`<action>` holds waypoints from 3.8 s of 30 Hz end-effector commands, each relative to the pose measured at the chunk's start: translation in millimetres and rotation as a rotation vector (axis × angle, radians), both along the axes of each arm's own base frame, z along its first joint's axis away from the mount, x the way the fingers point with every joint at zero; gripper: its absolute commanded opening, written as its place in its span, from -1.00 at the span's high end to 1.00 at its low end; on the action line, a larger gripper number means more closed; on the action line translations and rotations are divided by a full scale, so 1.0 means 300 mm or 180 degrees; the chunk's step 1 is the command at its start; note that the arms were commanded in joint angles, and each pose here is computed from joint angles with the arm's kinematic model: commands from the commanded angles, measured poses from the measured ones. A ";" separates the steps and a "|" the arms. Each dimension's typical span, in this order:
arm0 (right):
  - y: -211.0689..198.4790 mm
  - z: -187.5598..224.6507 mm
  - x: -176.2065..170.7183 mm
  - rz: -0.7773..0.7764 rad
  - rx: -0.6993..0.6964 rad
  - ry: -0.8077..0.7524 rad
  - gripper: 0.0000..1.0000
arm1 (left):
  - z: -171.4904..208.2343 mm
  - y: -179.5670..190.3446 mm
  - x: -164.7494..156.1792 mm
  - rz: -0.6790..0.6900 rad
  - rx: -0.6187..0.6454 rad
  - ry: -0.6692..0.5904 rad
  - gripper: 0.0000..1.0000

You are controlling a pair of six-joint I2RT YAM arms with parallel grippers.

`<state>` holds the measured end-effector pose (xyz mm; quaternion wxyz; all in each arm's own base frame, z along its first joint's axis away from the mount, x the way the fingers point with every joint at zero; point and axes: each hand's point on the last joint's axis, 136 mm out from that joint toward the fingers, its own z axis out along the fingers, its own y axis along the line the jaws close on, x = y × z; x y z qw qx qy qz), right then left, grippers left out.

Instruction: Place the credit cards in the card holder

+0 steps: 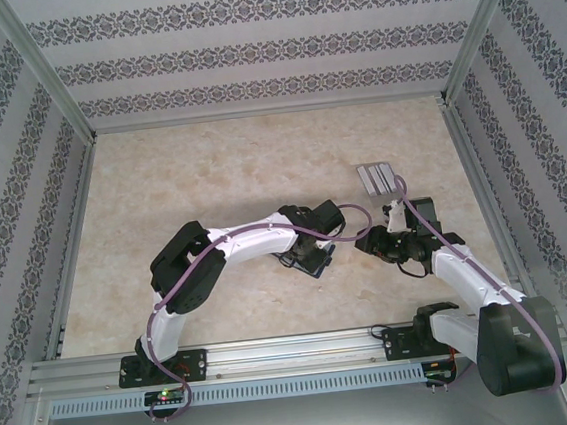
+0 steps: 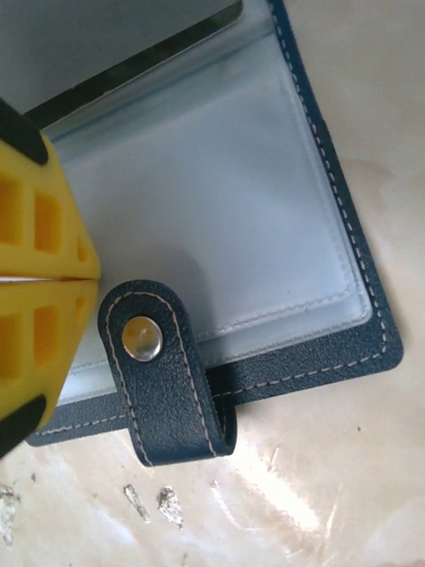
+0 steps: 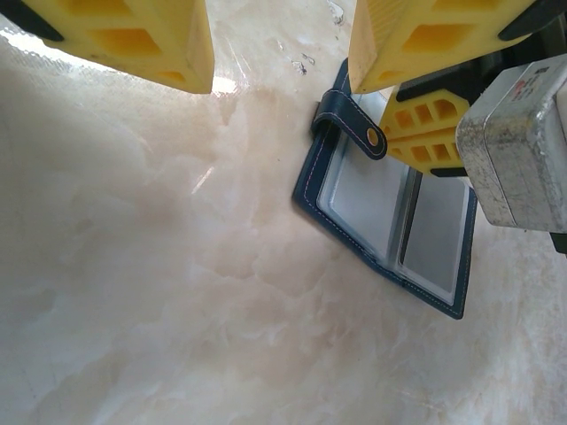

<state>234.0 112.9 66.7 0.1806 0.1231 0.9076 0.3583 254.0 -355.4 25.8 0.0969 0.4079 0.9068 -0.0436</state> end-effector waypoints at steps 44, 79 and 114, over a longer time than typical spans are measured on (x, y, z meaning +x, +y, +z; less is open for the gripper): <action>0.007 0.031 0.059 0.0058 0.0056 -0.0025 0.10 | -0.018 -0.005 -0.003 0.0078 -0.0193 0.0280 -0.13; 0.013 0.003 0.059 0.0100 0.0076 0.0054 0.08 | -0.047 -0.022 -0.025 -0.0141 0.0248 -0.0013 0.36; 0.101 0.079 0.120 -0.0041 0.0892 0.0137 0.08 | 0.114 -0.098 0.036 0.0377 -0.1340 0.0830 0.83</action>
